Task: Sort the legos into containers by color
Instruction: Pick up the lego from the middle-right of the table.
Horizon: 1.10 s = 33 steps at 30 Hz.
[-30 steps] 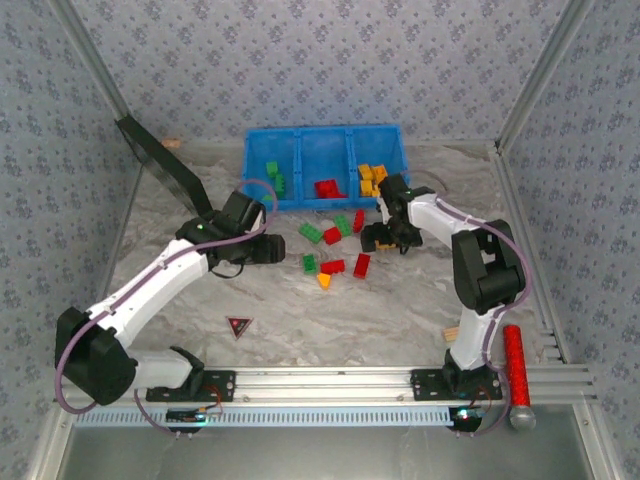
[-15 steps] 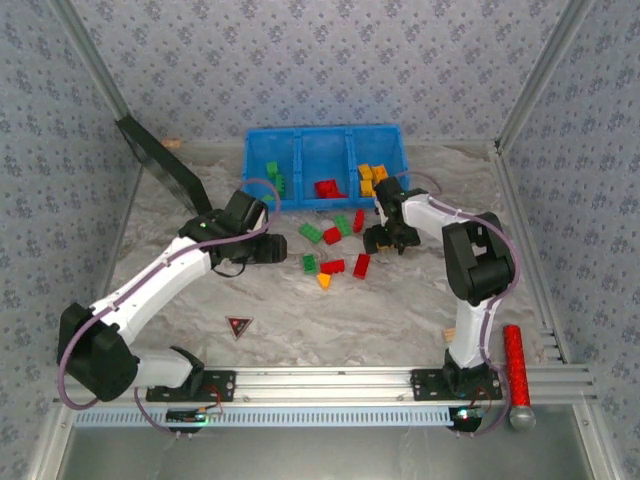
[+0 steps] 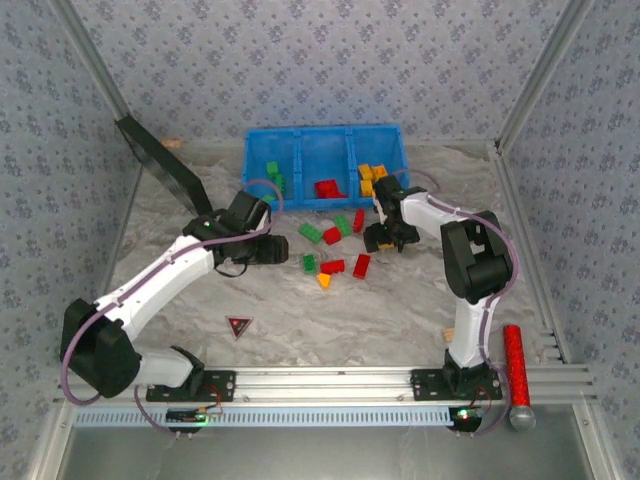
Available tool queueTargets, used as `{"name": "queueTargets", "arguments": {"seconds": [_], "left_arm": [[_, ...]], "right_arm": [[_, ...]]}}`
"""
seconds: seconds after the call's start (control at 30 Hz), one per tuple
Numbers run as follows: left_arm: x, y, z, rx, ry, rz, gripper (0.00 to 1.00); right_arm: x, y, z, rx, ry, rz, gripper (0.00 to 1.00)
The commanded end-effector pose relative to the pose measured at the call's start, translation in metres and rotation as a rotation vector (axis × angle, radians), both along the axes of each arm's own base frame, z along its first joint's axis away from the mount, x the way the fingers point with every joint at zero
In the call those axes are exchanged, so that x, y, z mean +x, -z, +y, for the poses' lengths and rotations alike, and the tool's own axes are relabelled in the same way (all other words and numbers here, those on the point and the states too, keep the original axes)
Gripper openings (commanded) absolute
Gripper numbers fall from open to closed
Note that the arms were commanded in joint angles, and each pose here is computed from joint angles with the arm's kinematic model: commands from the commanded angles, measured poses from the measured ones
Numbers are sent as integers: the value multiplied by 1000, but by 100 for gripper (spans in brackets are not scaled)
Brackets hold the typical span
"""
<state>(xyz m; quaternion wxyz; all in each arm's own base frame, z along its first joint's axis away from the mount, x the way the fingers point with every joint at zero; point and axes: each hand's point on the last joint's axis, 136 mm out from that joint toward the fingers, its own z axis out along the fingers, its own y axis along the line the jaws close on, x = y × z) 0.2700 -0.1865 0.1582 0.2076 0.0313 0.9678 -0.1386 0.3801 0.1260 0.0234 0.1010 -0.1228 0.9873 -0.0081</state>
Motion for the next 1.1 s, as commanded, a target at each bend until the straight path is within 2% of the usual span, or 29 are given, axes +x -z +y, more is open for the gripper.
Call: {"name": "queueTargets", "arguments": {"seconds": [0.0, 0.47, 0.6, 0.8, 0.93, 1.07], "left_arm": [[4, -12, -8, -27, 9, -20, 72], [6, -13, -11, -27, 17, -17, 72], [6, -14, -11, -28, 18, -17, 72], [6, -12, -14, -32, 23, -15, 72], [9, -10, -19, -42, 32, -14, 72], [11, 0, -26, -48, 46, 15, 72]], "right_arm": [[5, 0, -3, -45, -18, 5, 91], [7, 9, -3, -48, -17, 22, 82], [3, 11, -5, -43, -6, 33, 69], [-2, 5, -13, -15, 34, 30, 58], [-3, -8, -22, 4, 75, 3, 56], [6, -43, -26, 43, 103, -69, 54]]}}
